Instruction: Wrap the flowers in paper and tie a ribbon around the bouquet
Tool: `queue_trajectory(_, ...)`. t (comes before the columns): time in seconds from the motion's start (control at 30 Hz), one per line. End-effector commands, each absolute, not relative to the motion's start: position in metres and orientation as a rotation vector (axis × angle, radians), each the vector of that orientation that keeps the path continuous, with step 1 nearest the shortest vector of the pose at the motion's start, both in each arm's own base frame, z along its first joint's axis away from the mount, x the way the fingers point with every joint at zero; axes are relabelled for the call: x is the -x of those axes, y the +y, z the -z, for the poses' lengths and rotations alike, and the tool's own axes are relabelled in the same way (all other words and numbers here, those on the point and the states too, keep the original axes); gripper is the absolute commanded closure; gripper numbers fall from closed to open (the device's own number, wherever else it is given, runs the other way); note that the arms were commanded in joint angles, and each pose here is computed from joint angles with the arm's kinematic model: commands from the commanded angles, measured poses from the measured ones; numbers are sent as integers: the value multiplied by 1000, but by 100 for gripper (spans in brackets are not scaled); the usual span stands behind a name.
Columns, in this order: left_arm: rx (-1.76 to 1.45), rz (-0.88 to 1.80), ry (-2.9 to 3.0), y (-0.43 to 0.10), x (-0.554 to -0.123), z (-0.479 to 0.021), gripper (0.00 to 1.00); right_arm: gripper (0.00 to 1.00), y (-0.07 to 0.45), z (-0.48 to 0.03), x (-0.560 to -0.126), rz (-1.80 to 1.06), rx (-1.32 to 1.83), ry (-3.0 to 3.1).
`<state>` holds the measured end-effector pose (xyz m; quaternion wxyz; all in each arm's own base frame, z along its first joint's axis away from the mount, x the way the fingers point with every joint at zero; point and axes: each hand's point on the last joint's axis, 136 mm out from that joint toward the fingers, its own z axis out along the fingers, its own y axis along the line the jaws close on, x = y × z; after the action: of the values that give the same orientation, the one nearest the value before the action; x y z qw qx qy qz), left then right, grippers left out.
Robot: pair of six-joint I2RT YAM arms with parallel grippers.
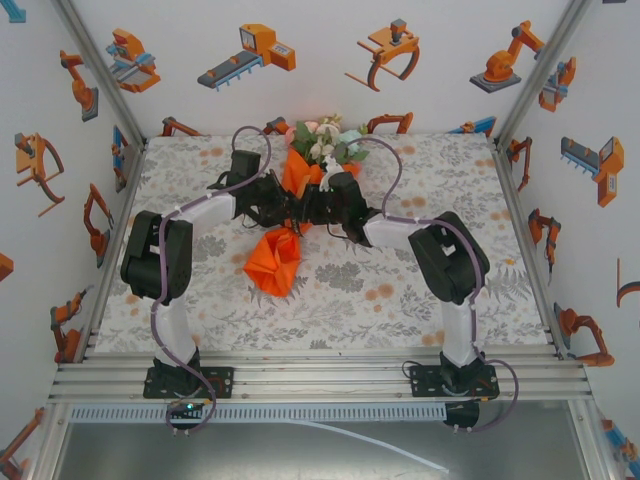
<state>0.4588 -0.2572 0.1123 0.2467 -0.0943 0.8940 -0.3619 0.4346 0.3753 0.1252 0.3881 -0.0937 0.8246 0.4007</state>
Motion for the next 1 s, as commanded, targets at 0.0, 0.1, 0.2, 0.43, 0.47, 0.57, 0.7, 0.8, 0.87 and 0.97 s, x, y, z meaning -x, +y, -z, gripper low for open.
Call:
queue_trajectory(0.0, 234, 1056, 2435, -266, -453, -121, 100, 56, 386, -148, -445, -1079, 238, 2010)
queue_trajectory(0.1, 223, 1077, 2434, -269, -452, -122, 100, 64, 385, -146, -446, -1070, 234, 2012)
queue_trajectory(0.2, 219, 1080, 2438, -268, -450, -121, 100, 76, 383, -149, -447, -1058, 232, 2005)
queue_trajectory(0.43, 207, 1036, 2437, -262, -448, -124, 92, 95, 379, -155, -439, -1040, 266, 2001)
queue_trajectory(0.47, 203, 1026, 2432, -260, -448, -126, 88, 96, 377, -156, -438, -1037, 266, 2001)
queue_trajectory(0.57, 196, 1003, 2417, -253, -449, -134, 78, 98, 373, -154, -434, -1022, 272, 2008)
queue_trajectory(0.7, 191, 988, 2391, -243, -447, -151, 74, 98, 371, -147, -431, -1013, 275, 2042)
queue_trajectory(0.8, 207, 947, 2377, -230, -444, -159, 73, 98, 371, -148, -427, -1014, 283, 2050)
queue_trajectory(0.87, 212, 900, 2380, -221, -440, -163, 72, 98, 371, -147, -425, -1004, 300, 2060)
queue_trajectory(0.97, 169, 911, 2399, -225, -435, -167, 71, 98, 371, -145, -424, -976, 322, 2078)
